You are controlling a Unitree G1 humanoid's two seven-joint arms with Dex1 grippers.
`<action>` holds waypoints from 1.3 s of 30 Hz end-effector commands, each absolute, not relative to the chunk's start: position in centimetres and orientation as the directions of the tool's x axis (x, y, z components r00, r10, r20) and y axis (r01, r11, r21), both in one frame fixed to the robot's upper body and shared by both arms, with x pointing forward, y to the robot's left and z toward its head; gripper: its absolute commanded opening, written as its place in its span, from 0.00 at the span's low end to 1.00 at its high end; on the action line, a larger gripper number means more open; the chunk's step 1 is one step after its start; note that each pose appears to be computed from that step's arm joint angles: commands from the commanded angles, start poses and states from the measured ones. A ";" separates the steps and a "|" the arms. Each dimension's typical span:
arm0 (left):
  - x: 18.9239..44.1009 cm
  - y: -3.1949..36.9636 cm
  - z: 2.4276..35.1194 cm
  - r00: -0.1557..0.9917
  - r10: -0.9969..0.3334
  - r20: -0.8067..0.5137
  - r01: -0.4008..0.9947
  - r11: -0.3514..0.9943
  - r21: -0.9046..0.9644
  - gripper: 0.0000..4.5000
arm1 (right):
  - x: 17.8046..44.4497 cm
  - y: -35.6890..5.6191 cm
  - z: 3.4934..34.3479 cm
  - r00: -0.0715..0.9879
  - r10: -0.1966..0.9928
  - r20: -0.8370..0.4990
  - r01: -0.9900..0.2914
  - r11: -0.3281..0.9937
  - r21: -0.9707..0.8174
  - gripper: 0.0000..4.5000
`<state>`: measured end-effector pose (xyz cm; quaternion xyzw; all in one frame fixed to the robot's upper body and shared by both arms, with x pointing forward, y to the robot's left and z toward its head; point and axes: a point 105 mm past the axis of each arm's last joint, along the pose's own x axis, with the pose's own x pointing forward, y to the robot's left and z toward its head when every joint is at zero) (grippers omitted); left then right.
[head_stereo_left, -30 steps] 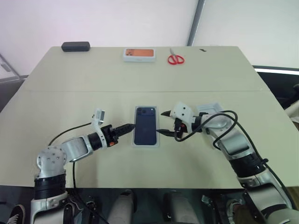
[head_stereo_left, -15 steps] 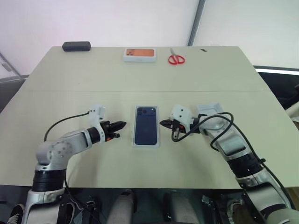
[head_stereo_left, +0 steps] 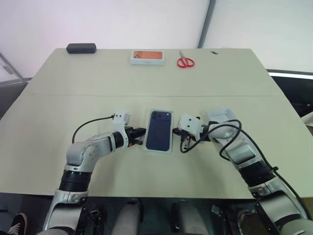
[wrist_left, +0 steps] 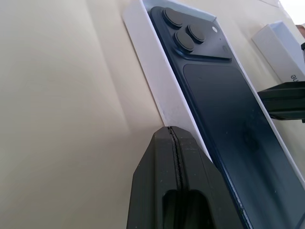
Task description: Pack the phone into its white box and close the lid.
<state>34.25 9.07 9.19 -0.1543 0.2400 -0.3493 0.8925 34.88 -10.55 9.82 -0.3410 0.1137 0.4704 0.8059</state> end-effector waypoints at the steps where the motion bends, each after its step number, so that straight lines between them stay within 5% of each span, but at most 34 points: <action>1: 34.5 5.0 11.1 0.565 -0.791 -0.234 0.664 0.605 -0.440 0.00 | 35.4 -11.5 11.3 0.553 0.670 -0.495 -0.810 0.292 -0.509 0.01; 13: 34.5 -0.1 10.5 0.445 -0.868 -0.222 0.753 0.497 -0.431 0.00 | 35.8 -16.4 12.0 0.606 0.580 -0.545 -0.782 0.305 -0.544 0.01; 21: 36.3 0.9 9.9 0.482 -0.841 -0.248 0.731 0.541 -0.415 0.00 | 35.2 -16.8 12.0 0.604 0.576 -0.551 -0.785 0.310 -0.536 0.01; 29: 35.2 0.4 9.4 0.441 -0.862 -0.251 0.761 0.507 -0.404 0.00 | 35.4 -17.3 11.8 0.619 0.552 -0.559 -0.774 0.309 -0.553 0.01; 39: 38.1 3.6 9.3 0.622 -0.744 -0.246 0.647 0.664 -0.374 0.00 | 36.2 -17.8 13.0 0.656 0.537 -0.530 -0.743 0.333 -0.581 0.01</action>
